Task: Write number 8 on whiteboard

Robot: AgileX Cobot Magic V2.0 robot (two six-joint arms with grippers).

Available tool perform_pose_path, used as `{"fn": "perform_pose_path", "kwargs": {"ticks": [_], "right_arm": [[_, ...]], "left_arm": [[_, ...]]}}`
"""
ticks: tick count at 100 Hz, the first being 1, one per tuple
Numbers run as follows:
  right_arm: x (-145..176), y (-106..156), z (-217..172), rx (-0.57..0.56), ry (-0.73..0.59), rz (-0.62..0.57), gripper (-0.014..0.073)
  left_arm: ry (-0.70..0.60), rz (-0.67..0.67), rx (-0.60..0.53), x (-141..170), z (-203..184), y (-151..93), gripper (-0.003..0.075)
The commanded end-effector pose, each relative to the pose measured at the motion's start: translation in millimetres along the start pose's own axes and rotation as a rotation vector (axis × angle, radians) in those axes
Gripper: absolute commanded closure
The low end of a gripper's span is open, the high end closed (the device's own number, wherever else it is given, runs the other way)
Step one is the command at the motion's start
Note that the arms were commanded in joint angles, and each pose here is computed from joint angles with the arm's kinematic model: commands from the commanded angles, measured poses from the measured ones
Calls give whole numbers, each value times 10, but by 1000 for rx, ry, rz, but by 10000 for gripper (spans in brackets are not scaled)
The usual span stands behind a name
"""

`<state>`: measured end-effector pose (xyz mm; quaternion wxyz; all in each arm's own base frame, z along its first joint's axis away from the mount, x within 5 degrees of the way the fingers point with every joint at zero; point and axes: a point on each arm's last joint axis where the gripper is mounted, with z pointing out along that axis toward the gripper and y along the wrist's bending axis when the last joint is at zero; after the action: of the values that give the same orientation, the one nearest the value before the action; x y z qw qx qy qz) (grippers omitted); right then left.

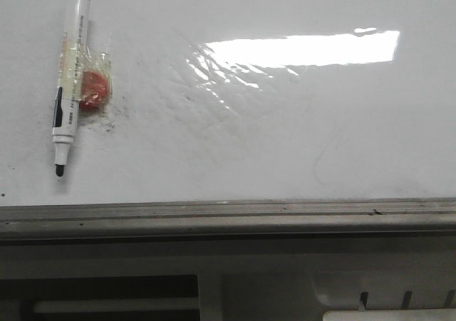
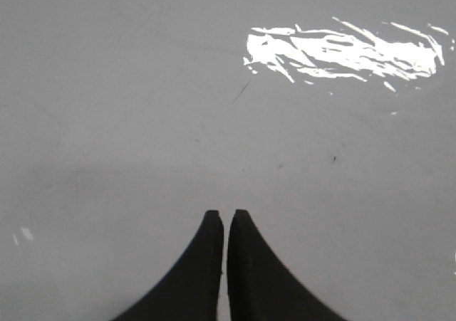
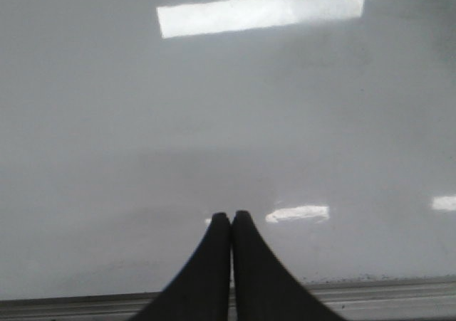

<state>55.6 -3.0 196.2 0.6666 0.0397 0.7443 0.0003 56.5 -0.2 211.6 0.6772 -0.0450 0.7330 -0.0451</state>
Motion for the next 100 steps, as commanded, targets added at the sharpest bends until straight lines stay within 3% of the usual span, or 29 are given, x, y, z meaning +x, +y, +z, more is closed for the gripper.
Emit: {"fn": "perform_pose_path", "kwargs": {"ticks": [1, 19, 39, 86, 100], "right_arm": [[-212, 17, 7, -9, -49, 48, 658], [-379, 27, 100, -3, 44, 46, 658], [-489, 30, 171, -2, 25, 46, 658], [-535, 31, 171, -3, -26, 46, 658], [-541, 31, 171, -3, -33, 46, 658]], "left_arm": [[-83, 2, 13, -322, 6, -43, 741], [-61, 9, 9, -554, 87, -72, 741], [-16, 16, 2, -551, 159, -71, 731], [-126, 1, 42, -566, 361, -98, 318], [-127, 75, 139, -577, 443, -207, 300]]}}
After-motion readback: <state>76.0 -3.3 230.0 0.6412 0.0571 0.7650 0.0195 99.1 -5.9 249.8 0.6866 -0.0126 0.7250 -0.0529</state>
